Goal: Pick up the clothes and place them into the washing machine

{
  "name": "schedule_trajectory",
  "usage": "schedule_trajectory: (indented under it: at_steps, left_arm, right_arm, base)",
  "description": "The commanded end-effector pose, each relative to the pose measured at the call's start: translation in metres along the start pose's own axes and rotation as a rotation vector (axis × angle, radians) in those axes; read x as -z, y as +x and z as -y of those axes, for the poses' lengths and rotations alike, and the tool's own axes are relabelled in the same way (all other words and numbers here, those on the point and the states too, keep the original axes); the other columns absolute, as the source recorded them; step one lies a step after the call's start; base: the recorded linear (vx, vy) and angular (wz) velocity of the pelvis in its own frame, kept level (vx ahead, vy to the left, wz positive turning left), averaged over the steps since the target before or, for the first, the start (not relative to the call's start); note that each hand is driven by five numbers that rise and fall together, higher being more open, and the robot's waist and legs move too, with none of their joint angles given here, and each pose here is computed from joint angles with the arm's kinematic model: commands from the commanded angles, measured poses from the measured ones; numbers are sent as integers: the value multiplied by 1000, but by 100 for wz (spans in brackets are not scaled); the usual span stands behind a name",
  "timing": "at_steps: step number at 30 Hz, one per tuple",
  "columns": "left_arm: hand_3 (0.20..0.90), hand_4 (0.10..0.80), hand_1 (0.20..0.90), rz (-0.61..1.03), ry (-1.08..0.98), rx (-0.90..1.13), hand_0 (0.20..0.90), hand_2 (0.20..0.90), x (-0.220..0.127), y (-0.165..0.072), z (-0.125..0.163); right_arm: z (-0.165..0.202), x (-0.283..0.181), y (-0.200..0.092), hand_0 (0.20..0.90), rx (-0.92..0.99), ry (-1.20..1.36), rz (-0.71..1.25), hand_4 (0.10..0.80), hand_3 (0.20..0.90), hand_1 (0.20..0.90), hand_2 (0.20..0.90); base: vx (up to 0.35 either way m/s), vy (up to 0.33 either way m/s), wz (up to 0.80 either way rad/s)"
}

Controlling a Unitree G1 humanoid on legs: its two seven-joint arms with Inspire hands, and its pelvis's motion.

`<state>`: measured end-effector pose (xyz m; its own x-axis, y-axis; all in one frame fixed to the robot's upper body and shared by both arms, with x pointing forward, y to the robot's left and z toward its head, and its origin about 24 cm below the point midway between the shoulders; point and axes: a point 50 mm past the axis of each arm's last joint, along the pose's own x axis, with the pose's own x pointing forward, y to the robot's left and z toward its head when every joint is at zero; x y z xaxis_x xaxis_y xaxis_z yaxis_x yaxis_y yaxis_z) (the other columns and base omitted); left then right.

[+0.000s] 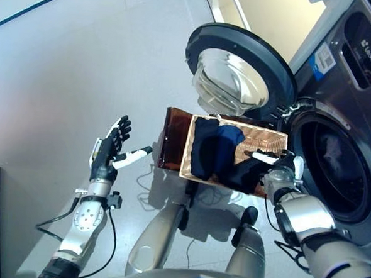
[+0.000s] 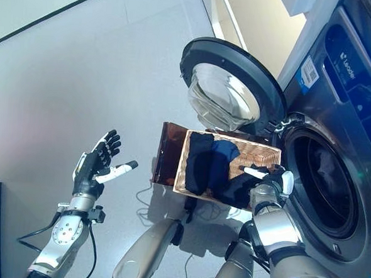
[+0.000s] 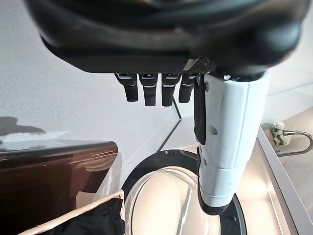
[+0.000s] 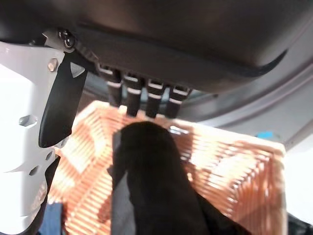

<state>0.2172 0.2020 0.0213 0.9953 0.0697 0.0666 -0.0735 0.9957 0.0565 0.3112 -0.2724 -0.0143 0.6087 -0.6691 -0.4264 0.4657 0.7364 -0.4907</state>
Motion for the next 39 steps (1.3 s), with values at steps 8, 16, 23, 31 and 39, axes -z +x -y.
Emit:
schedule_trajectory:
  at_steps: [8,16,23,31,39]
  left_arm:
    - [900,800,900,250,-30,-34,900,900,-46,21,1]
    - [900,800,900,263,-46,-58,900,900,-47,25,4]
    - [900,800,900,312,-54,-69,900,900,-57,28,6]
    - [900,800,900,396,-81,-137,900,900,-75,34,5]
    - [900,800,900,404,-107,-197,900,900,-75,31,-1]
  right_arm:
    - [20,-16,9,900,48,-28,63,800,900,900,900]
    - [14,-18,6,900,34,1,61,800,900,900,900]
    - [10,-24,4,900,33,46,59,800,900,900,900]
    - [22,-32,8,200,81,98,48,300,200,200,200]
    - [22,-49,7,200,106,89,95,300,200,200,200]
  base:
    - [-2,4,12]
    - [10,13,8]
    - [9,-4,11]
    - [-2,27,30]
    - [18,44,-4]
